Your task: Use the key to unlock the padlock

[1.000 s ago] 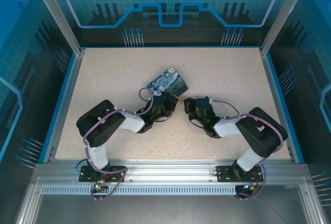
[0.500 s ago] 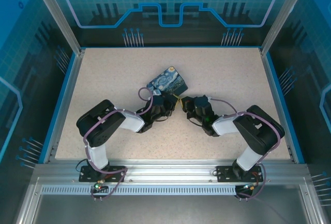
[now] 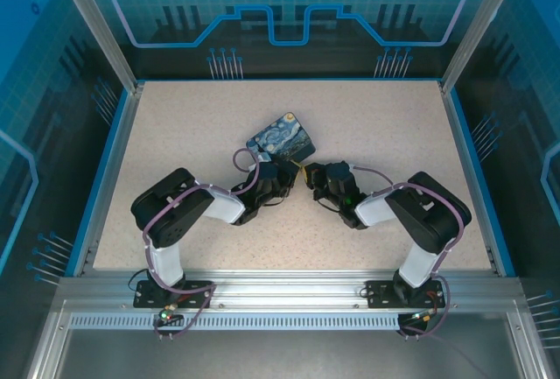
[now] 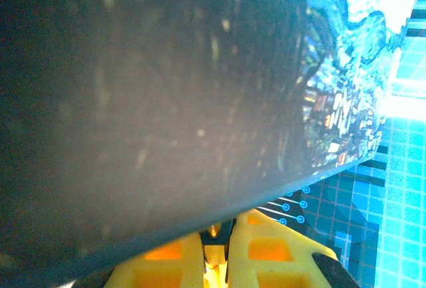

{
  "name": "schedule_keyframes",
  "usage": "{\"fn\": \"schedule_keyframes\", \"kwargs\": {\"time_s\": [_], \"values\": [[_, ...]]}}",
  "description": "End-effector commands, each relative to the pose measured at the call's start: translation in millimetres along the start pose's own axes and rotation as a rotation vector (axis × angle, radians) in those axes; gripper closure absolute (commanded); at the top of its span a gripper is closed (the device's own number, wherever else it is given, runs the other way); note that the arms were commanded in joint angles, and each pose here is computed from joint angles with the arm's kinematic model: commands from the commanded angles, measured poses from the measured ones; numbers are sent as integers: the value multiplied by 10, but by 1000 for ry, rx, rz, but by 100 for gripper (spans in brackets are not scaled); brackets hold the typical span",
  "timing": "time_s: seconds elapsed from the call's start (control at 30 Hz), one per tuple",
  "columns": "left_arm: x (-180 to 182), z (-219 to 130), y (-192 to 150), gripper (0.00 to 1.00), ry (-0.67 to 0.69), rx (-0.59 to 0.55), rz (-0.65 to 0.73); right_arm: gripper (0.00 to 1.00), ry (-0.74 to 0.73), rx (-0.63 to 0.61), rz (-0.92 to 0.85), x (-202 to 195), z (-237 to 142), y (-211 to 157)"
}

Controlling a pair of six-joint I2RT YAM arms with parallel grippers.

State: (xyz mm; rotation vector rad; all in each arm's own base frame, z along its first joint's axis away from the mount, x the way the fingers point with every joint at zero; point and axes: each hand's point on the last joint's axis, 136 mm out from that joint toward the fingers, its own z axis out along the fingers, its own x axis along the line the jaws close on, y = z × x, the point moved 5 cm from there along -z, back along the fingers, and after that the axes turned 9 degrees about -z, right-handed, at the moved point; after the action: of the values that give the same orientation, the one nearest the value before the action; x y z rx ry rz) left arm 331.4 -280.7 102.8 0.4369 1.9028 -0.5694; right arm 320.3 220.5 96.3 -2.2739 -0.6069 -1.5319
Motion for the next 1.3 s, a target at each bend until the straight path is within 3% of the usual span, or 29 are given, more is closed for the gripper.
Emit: {"fn": "schedule_keyframes", "kwargs": {"time_s": [0.0,0.43,0.6,0.73,0.83,1.07,1.27], "values": [[-13,-36,-366,100,-18,187,5,100,86,52,9,209,38,-90],[133,-78,-321,100,26,179,8,100,72,49,-3,146,-29,-93],[181,-99,-307,100,51,171,25,91,62,34,-13,126,-101,-69],[182,-94,-314,100,57,175,38,100,59,32,-21,139,-114,-61],[187,-99,-307,100,68,172,63,100,65,38,-11,144,-106,-66],[197,-136,-270,100,108,174,189,100,55,69,65,121,-100,-58],[180,-235,-221,100,193,199,394,100,25,104,125,114,-117,-42]]}}
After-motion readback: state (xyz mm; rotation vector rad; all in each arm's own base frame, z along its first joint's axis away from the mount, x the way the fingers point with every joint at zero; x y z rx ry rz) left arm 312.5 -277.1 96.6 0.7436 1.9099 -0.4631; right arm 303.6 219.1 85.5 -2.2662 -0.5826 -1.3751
